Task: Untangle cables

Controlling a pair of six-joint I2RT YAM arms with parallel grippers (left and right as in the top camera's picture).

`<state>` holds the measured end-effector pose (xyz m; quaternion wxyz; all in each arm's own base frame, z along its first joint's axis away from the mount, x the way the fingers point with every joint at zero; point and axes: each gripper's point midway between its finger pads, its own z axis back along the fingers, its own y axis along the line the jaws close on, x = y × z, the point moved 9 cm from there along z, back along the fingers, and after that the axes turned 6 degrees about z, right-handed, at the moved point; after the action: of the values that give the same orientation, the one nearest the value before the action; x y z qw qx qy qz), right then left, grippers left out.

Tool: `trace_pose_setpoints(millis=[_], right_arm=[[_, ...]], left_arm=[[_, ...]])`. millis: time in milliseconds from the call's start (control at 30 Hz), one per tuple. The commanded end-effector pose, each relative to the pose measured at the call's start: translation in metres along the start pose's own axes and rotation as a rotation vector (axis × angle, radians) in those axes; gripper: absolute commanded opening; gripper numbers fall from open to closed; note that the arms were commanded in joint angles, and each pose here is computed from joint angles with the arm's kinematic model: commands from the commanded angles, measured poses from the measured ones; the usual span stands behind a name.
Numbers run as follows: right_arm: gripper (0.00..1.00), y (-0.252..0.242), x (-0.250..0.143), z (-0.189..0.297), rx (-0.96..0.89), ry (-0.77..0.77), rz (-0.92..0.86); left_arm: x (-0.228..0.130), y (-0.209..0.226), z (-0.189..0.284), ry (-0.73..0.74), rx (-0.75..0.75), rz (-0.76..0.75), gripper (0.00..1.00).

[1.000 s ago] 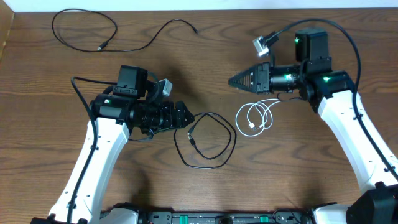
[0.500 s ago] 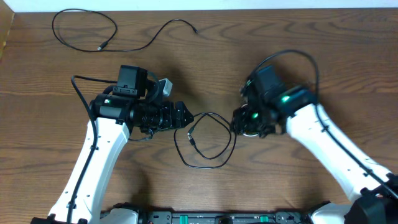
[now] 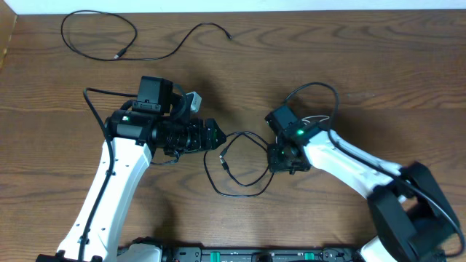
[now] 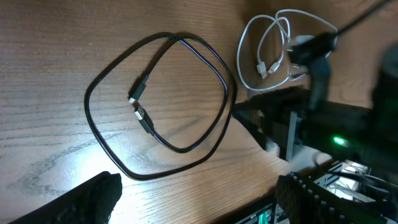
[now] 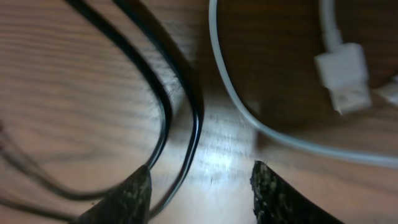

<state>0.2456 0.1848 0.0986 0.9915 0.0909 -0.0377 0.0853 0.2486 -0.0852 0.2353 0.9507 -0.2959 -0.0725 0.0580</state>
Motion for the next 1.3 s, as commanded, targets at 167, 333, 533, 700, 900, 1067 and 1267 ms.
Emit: trace_pose_setpoints(millis=[167, 333, 533, 700, 900, 1067, 1267], right_arm=[[0.38, 0.009, 0.008, -0.029, 0.081, 0.038, 0.065], [0.33, 0.002, 0.008, -0.042, 0.014, 0.048, 0.061], [0.17, -0.005, 0.006, -0.058, -0.054, 0.076, 0.056], [0.01, -0.003, 0.008, -0.057, -0.056, 0.071, 0.061], [0.01, 0.018, 0.016, -0.044, 0.188, 0.124, 0.081], [0.01, 0.039, 0.050, -0.001, 0.669, 0.116, 0.064], [0.01, 0.032, 0.069, 0.024, 0.958, 0.086, 0.079]], left_arm=[[0.000, 0.002, 0.000, -0.002, 0.010, 0.004, 0.85], [0.000, 0.002, 0.000, -0.002, 0.010, 0.004, 0.85], [0.000, 0.002, 0.000, -0.002, 0.010, 0.004, 0.85], [0.000, 0.002, 0.000, -0.002, 0.010, 0.004, 0.85], [0.000, 0.002, 0.000, -0.002, 0.010, 0.004, 0.85], [0.000, 0.002, 0.000, -0.001, 0.010, 0.046, 0.85], [-0.001, 0.002, 0.000, 0.005, 0.012, 0.050, 0.85]])
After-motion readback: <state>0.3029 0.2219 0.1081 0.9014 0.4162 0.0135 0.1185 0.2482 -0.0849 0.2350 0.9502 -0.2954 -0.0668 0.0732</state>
